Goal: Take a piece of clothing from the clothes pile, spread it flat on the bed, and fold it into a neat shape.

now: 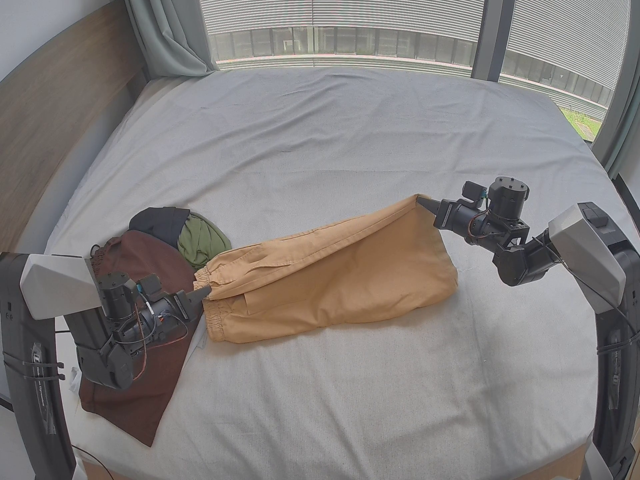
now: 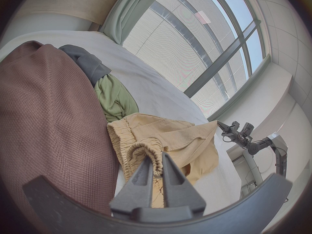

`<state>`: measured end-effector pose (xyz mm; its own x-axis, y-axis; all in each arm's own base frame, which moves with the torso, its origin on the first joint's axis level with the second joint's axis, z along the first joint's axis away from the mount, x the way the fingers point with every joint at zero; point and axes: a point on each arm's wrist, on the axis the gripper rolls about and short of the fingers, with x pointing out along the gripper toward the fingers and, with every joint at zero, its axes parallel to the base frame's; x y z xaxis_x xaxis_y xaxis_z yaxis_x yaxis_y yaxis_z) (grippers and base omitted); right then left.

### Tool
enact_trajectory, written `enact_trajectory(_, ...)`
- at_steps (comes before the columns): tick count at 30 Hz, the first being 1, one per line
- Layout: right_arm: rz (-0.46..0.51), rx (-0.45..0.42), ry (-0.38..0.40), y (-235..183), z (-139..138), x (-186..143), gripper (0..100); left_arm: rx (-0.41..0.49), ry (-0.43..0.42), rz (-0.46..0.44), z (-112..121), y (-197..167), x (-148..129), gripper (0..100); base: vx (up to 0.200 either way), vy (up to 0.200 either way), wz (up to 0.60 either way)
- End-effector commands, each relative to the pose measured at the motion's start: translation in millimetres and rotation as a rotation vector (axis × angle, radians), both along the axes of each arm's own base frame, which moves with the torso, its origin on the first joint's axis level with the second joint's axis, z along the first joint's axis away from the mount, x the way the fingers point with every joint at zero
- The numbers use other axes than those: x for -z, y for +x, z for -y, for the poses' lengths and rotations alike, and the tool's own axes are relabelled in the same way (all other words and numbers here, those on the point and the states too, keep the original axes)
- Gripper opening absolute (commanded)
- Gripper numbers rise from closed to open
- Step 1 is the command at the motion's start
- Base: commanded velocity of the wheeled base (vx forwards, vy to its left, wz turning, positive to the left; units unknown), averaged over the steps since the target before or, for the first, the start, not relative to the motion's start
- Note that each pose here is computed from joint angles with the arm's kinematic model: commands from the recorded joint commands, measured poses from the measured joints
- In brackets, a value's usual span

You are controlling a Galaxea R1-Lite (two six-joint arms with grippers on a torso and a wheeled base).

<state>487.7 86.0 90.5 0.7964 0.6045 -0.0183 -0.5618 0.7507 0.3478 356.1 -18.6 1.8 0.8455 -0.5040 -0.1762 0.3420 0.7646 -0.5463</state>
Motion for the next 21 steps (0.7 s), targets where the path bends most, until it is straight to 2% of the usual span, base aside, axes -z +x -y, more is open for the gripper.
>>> enact_trajectory(1, -0.011, -0.003, -0.002, 4, -2, 8, 0, -0.002, 0.001, 0.002, -1, 1, 1, 100, 0.000, 0.000, 0.00)
enact_trajectory(4, -0.007, -0.003, -0.001, 5, -2, 7, 0, -0.003, -0.001, 0.002, -1, 2, 2, 100, 0.000, 0.000, 0.00)
enact_trajectory(5, -0.005, -0.003, -0.001, 5, -2, 7, 100, -0.004, -0.002, 0.002, -2, 2, 2, 100, 0.000, 0.000, 0.00)
enact_trajectory(15, -0.005, -0.001, -0.001, 7, -1, 9, 100, -0.013, -0.006, 0.014, -4, 4, -2, 100, 0.000, 0.000, 0.00)
enact_trajectory(21, -0.020, -0.014, -0.003, -7, -7, 0, 100, -0.020, -0.020, 0.027, -4, 4, -9, 100, 0.000, 0.000, 0.00)
